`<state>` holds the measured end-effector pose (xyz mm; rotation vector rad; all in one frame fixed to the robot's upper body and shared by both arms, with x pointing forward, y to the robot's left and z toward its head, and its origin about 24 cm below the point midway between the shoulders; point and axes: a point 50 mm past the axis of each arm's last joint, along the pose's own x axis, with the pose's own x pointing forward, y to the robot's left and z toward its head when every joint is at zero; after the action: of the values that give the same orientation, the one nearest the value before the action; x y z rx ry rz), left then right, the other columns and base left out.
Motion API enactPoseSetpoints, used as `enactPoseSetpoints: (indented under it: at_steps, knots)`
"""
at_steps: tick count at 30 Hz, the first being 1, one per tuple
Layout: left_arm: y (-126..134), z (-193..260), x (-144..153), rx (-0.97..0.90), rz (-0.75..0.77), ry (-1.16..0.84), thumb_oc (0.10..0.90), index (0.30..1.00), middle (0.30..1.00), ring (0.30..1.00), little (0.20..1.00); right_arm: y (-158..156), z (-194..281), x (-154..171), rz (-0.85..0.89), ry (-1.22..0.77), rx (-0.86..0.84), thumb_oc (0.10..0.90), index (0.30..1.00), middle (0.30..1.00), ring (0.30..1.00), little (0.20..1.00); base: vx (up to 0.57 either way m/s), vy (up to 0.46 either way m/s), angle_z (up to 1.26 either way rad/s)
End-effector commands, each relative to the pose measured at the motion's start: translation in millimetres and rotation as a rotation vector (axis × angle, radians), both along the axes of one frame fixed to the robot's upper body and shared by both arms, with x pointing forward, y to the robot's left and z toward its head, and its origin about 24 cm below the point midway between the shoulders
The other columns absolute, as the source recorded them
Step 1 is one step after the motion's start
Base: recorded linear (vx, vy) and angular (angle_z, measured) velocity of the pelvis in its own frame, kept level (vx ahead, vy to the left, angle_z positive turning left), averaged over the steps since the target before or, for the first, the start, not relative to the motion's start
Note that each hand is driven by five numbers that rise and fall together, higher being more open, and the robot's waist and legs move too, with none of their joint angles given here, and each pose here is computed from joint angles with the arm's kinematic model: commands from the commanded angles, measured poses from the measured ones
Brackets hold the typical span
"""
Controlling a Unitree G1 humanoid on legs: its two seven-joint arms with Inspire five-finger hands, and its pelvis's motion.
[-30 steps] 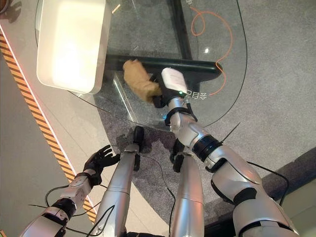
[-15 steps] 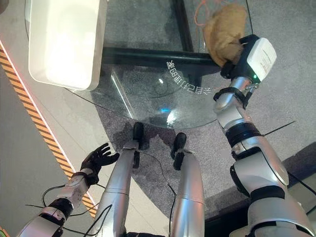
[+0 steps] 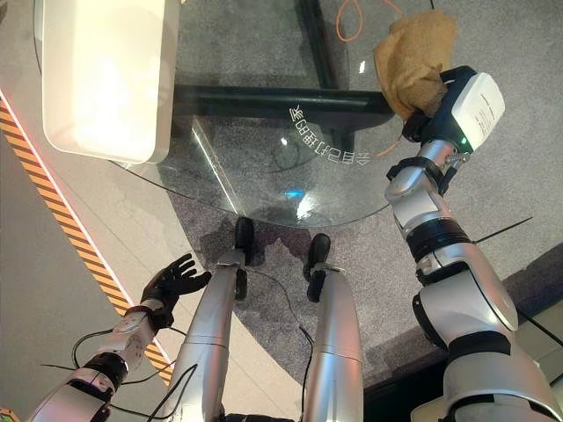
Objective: Wipe the table with a cloth and put it in the basket.
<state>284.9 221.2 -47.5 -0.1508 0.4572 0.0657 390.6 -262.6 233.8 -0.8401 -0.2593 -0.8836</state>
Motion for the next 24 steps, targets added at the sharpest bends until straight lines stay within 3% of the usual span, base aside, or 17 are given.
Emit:
enactPoseSetpoints:
  at_steps: [1,24]
  knots:
    - [10,-17,-22,-0.011,0.036,0.051,0.800,0.900,0.900,0.900,0.900,-8,63,-13,0.023,-0.233,-0.100,0.100,0.300,0.300,0.300,0.200,0.00,0.000,0.00]
    - [-4,-18,-17,-0.015,0.031,0.030,0.800,0.900,0.900,0.900,0.900,102,12,3,0.496,0.002,-0.244,0.100,0.300,0.300,0.300,0.200,0.00,0.000,0.00]
